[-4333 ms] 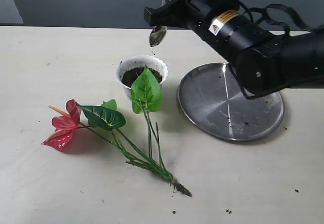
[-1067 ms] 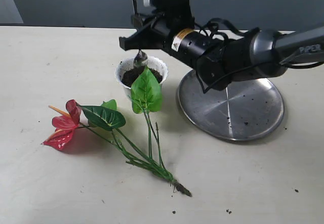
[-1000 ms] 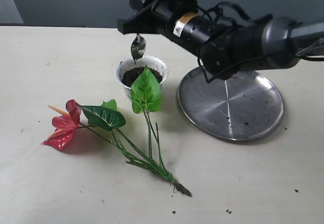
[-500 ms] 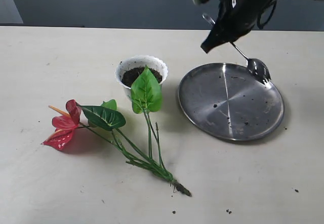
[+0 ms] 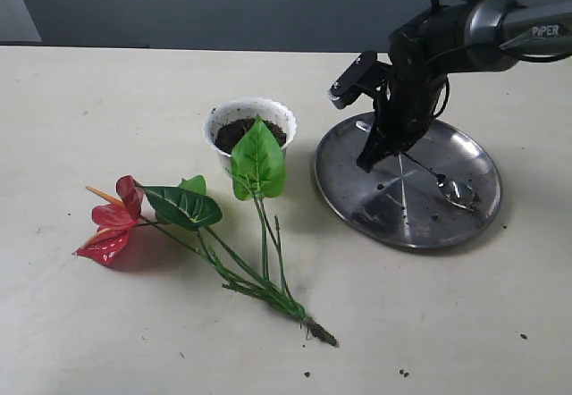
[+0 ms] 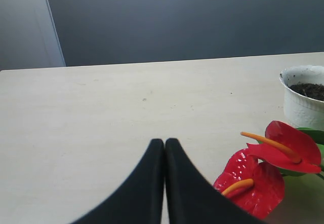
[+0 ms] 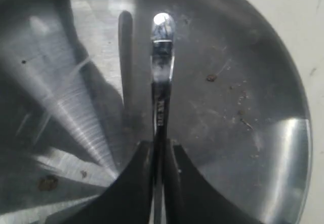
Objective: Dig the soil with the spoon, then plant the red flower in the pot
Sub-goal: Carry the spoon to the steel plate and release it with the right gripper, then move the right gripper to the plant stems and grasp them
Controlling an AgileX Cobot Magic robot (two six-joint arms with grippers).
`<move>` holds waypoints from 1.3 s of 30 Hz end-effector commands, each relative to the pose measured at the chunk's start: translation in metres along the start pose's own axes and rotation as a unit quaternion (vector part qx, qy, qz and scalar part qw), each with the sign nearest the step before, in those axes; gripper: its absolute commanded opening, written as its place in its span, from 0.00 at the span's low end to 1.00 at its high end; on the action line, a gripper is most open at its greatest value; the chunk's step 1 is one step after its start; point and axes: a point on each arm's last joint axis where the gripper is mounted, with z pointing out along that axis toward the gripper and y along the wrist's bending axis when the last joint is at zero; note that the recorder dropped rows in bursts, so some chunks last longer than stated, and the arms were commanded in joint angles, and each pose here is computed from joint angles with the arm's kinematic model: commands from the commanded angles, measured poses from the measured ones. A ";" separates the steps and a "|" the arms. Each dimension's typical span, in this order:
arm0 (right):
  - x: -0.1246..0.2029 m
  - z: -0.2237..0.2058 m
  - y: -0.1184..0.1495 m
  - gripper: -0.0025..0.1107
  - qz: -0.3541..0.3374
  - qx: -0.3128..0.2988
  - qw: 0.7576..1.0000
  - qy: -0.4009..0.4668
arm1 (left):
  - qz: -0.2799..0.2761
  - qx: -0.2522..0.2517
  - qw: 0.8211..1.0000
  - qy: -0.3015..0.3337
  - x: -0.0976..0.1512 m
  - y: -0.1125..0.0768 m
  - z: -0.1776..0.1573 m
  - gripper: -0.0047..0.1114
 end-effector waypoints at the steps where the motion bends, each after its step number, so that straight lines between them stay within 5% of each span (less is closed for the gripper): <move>1: -0.001 0.010 0.000 0.02 -0.001 -0.003 1.000 -0.002 | 0.000 0.003 1.000 -0.006 -0.002 0.000 0.000 0.05; 7: -0.003 0.015 0.001 0.03 -0.002 -0.002 1.000 -0.013 | 0.000 0.003 1.000 -0.006 -0.002 0.000 0.000 0.05; 14: -0.003 0.015 0.001 0.20 -0.004 0.000 1.000 -0.016 | 0.000 0.003 1.000 -0.006 -0.002 0.000 0.000 0.05; 20: 0.001 0.004 0.001 0.20 0.030 -0.013 0.999 0.006 | 0.000 0.003 1.000 -0.006 -0.002 0.000 0.000 0.05; 24: 0.003 -0.028 0.009 0.20 0.140 -0.086 0.986 0.017 | 0.000 0.003 1.000 -0.006 -0.002 0.000 0.000 0.05; 29: -0.002 -0.071 0.031 0.20 0.182 -0.224 0.954 -0.079 | 0.000 0.003 1.000 -0.006 -0.002 0.000 0.000 0.05; 33: 0.011 -0.105 0.051 0.20 0.160 -0.305 0.924 -0.164 | 0.000 0.003 1.000 -0.006 -0.002 0.000 0.000 0.05; 39: 0.051 -0.144 0.074 0.20 0.145 -0.337 0.902 -0.228 | 0.000 0.003 1.000 -0.006 -0.002 0.000 0.000 0.05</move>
